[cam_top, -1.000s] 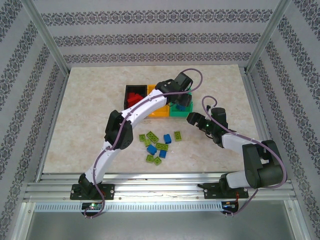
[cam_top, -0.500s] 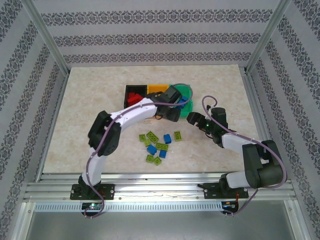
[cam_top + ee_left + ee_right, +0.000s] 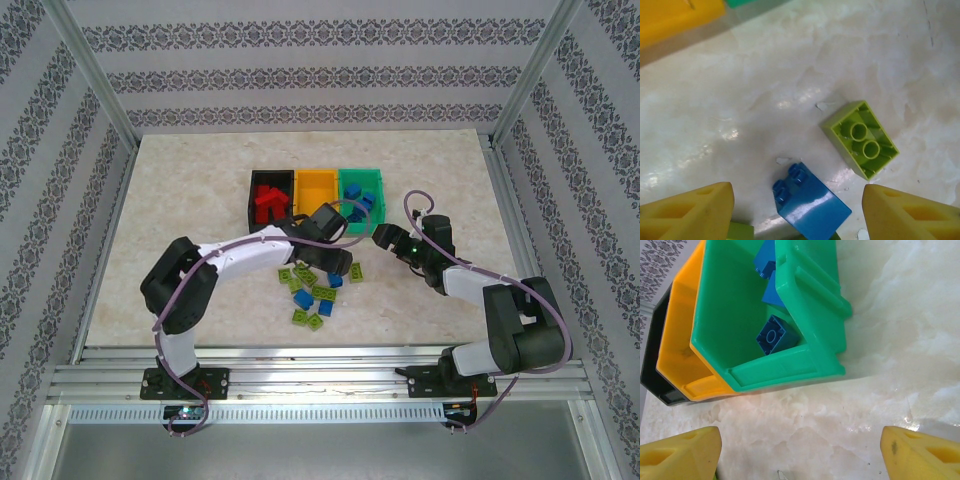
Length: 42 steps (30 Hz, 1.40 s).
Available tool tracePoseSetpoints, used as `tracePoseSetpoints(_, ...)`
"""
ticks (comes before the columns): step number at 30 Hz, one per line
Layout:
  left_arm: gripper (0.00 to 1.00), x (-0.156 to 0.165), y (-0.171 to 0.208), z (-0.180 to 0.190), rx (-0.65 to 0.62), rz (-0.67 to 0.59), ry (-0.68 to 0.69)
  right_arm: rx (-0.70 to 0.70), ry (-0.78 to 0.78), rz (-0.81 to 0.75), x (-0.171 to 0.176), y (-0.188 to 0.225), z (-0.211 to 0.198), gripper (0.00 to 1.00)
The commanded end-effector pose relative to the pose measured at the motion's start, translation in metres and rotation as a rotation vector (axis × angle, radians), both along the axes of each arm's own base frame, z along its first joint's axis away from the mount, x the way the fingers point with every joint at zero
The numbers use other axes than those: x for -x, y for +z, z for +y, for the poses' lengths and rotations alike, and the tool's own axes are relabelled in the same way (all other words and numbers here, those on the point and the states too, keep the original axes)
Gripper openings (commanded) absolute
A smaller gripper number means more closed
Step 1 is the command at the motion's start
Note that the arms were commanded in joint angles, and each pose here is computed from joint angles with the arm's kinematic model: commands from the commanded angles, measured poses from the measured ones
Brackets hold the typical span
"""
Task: Sort the legos into containers by color
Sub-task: Pick up the lego from the center of the table.
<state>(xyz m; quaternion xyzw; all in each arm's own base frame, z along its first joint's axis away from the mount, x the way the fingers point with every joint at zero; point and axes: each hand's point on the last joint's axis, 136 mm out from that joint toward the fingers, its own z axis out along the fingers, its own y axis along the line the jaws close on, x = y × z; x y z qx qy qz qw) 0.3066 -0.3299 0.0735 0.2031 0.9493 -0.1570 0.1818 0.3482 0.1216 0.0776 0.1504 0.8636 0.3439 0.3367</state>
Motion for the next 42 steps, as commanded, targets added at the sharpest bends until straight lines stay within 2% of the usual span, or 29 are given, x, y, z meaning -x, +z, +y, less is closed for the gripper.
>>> tracePoseSetpoints(1, 0.69, 0.014, -0.014, -0.003, -0.072, 0.027, -0.078, -0.015, 0.006, -0.006, 0.002, -0.001, 0.0, 0.83)
tracePoseSetpoints(16, 0.71, 0.032, -0.036, 0.003, -0.186, 0.095, -0.253, -0.019, 0.006, 0.0, 0.002, -0.002, 0.0, 0.83)
tracePoseSetpoints(28, 0.7, 0.028, -0.048, 0.005, -0.24, 0.12, -0.266, -0.018, 0.008, -0.001, 0.002, -0.002, 0.001, 0.83)
tracePoseSetpoints(35, 0.62, 0.022, -0.048, 0.001, -0.243, 0.104, -0.264, -0.02, 0.01, -0.005, 0.001, -0.001, 0.001, 0.83)
tracePoseSetpoints(42, 0.43, 0.021, -0.048, 0.001, -0.251, 0.109, -0.256, -0.017, 0.008, -0.007, 0.001, 0.0, 0.0, 0.83)
